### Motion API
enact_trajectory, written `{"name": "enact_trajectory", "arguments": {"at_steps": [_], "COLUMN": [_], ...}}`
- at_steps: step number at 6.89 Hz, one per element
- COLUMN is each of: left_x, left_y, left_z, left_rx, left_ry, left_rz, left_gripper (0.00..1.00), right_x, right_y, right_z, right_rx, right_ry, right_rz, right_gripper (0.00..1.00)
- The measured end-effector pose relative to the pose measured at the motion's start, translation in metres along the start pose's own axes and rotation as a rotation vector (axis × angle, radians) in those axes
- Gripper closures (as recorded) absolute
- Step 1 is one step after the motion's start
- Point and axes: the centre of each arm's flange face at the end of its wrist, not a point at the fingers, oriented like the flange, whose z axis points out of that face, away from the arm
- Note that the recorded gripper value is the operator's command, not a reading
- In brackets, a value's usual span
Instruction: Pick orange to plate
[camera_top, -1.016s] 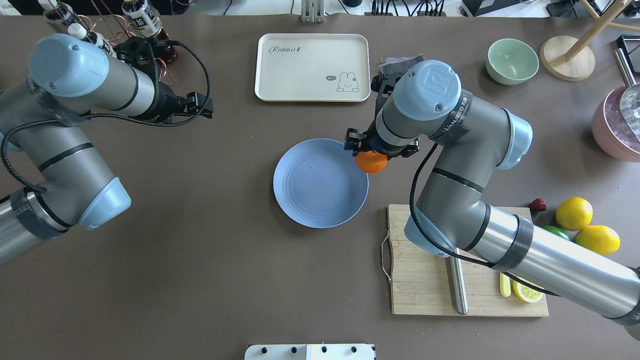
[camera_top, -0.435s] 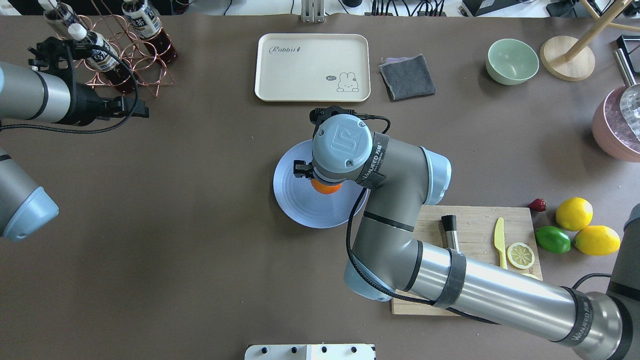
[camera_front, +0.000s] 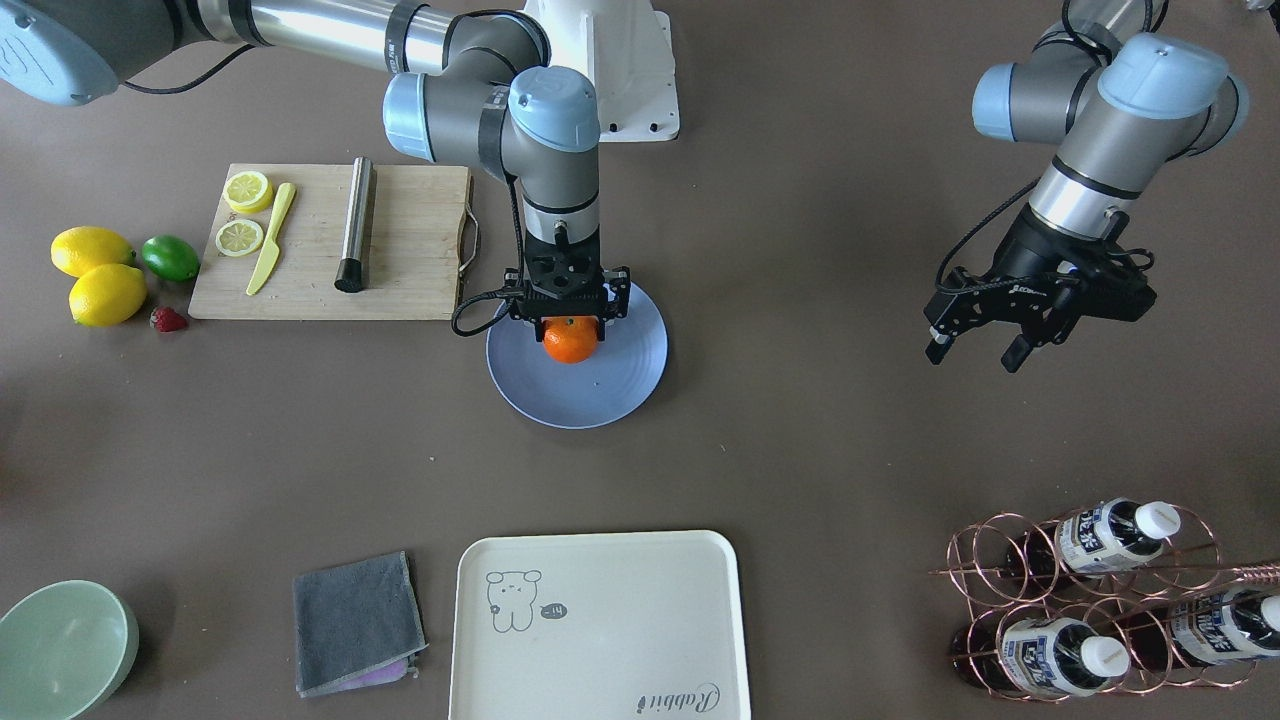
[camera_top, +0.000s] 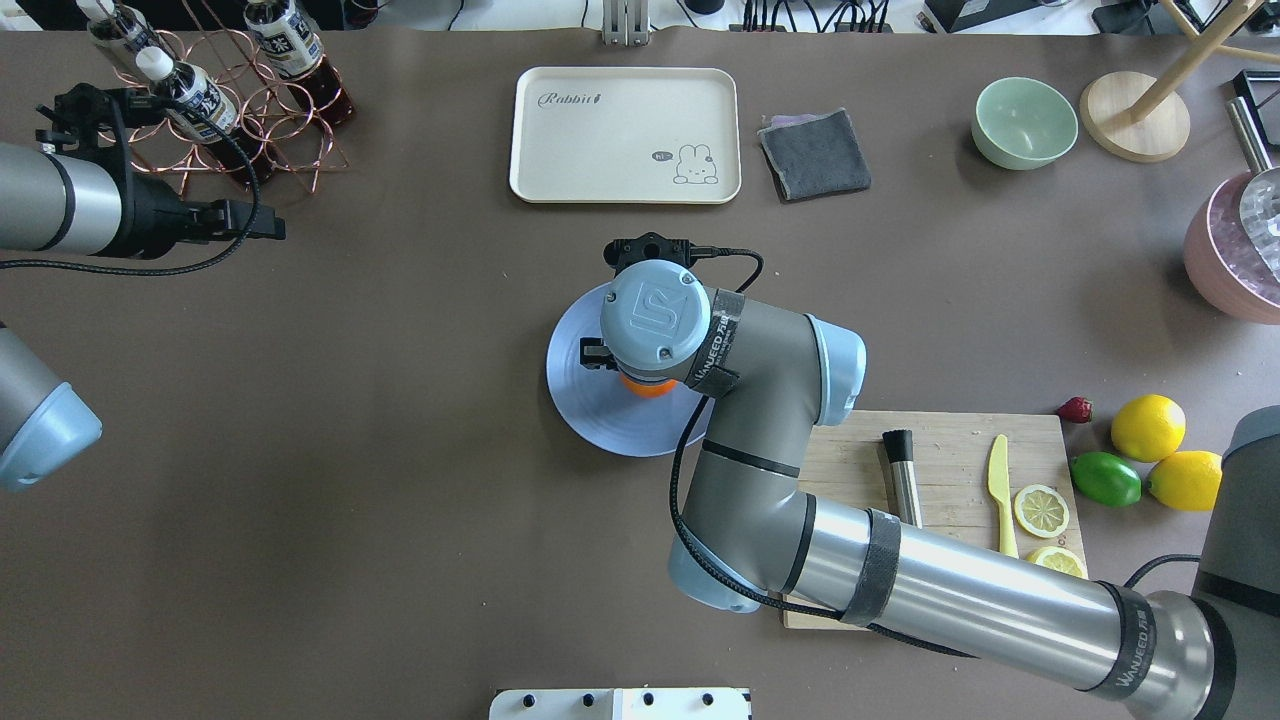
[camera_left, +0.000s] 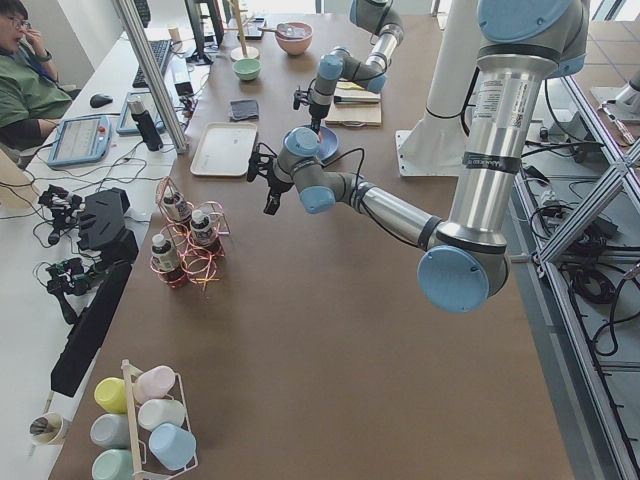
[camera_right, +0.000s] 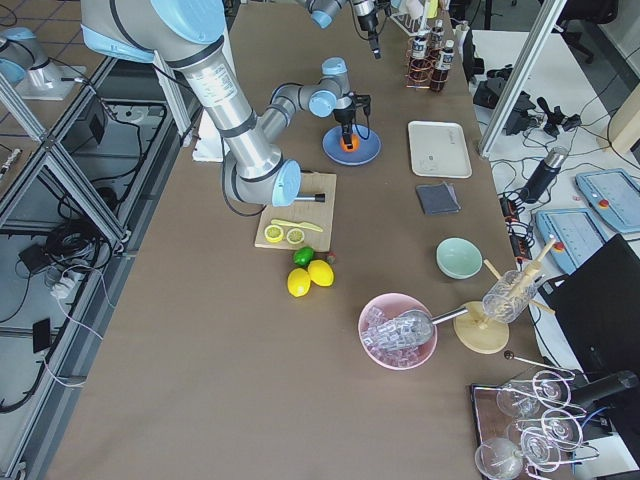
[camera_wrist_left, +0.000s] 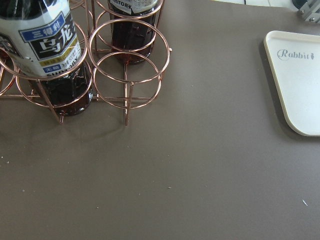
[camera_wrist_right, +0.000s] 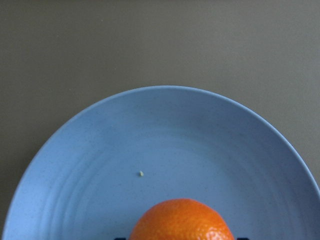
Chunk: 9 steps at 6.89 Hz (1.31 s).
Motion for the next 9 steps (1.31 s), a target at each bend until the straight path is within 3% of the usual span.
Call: {"name": "enact_trajectory", "arguments": {"at_steps": [4,7,9], "left_x": [-0.005,-0.058,-0.119], "left_y": [0.002,0.013,0.009], "left_z": [0.006,-0.011,-0.033], "left_rx": [-0.02,-0.154,-0.154], "left_ry": [-0.009,-0.008,-0.054], "left_rz": [-0.005,-0.036,-0.009], "left_gripper": [0.02,0.02,0.02], "right_x": [-0.012,0.043,0.138], "right_y": [-0.005,-0.033,-0.056], "right_z": [-0.013,-0.115,-0.16], "right_rx": [0.016,-0.072,-0.106], "right_ry": [-0.039,-0.017,-0.01], "right_rz": [0.018,0.067,0.058], "right_gripper": [0.0,0.0,0.0]}}
